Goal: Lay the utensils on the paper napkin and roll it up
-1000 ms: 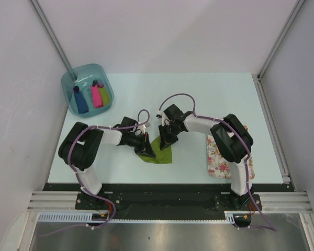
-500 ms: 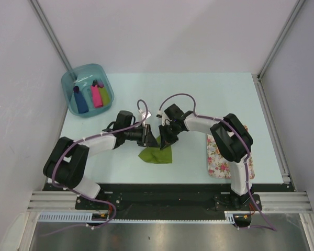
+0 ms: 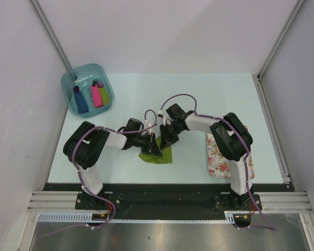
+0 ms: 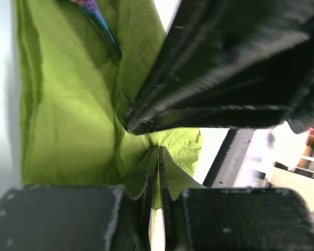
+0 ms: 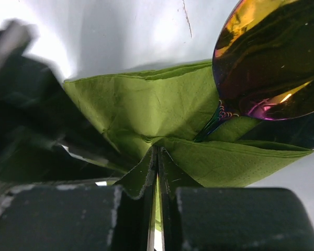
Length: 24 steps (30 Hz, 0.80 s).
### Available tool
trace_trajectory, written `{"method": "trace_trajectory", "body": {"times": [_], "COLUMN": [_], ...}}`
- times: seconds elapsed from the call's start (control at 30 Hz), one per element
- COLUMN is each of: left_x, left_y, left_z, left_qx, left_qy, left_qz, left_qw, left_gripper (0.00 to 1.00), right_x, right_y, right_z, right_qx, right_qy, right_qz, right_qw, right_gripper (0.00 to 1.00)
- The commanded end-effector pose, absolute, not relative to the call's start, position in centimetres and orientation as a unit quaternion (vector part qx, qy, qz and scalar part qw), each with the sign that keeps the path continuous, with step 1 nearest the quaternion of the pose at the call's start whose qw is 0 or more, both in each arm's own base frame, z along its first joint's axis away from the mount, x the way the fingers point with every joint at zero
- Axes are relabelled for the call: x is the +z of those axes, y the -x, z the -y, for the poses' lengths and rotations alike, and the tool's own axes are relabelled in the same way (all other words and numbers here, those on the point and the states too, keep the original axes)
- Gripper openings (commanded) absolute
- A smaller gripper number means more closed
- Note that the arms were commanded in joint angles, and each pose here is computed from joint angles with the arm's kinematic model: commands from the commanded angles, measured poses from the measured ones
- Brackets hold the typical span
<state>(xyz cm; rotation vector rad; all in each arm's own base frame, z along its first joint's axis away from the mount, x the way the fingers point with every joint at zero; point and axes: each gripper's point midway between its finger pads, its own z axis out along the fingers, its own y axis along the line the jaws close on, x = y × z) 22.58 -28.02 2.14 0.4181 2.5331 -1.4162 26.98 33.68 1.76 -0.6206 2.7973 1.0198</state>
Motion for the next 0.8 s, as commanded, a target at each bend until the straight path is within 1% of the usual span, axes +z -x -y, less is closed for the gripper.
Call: {"method": "trace_trajectory", "body": {"times": [0.0, 0.13, 0.17, 0.27, 0.43, 0.57, 0.77], "left_x": [0.2, -1.6, -2.0, -2.0, -1.6, -1.5, -1.5], "left_y": [-23.7, -23.3, -23.3, -23.3, -23.3, -23.4, -23.4], "left_z": [28.0, 27.3, 26.9, 26.7, 26.7, 26.7, 26.8], "left_qx": [-0.457, -0.431, -0.420, -0.416, -0.420, -0.421, -0.425], "left_qy": [-0.123, -0.111, -0.107, -0.106, -0.109, -0.111, -0.111], "left_qz": [-0.875, -0.892, -0.898, -0.900, -0.897, -0.896, -0.894], "left_qw": [0.097, 0.078, 0.074, 0.073, 0.079, 0.085, 0.084], "left_gripper": [0.08, 0.01, 0.00, 0.00, 0.00, 0.00, 0.00], "right_x": [0.4, 3.3, 4.5, 6.2, 6.2, 5.6, 2.9], "right_y": [-27.8, -28.9, -29.2, -29.6, -29.8, -29.7, -29.1], "right_z": [-32.9, -33.5, -33.8, -33.3, -32.7, -33.2, -33.2], "right_qx": [0.314, 0.333, 0.339, 0.328, 0.307, 0.313, 0.306], "right_qy": [0.198, 0.200, 0.204, 0.219, 0.225, 0.223, 0.217], "right_qz": [-0.926, -0.917, -0.913, -0.911, -0.915, -0.915, -0.922], "right_qw": [0.061, 0.087, 0.099, 0.120, 0.136, 0.127, 0.096], "right_gripper": [0.07, 0.12, 0.16, 0.19, 0.17, 0.15, 0.13]}}
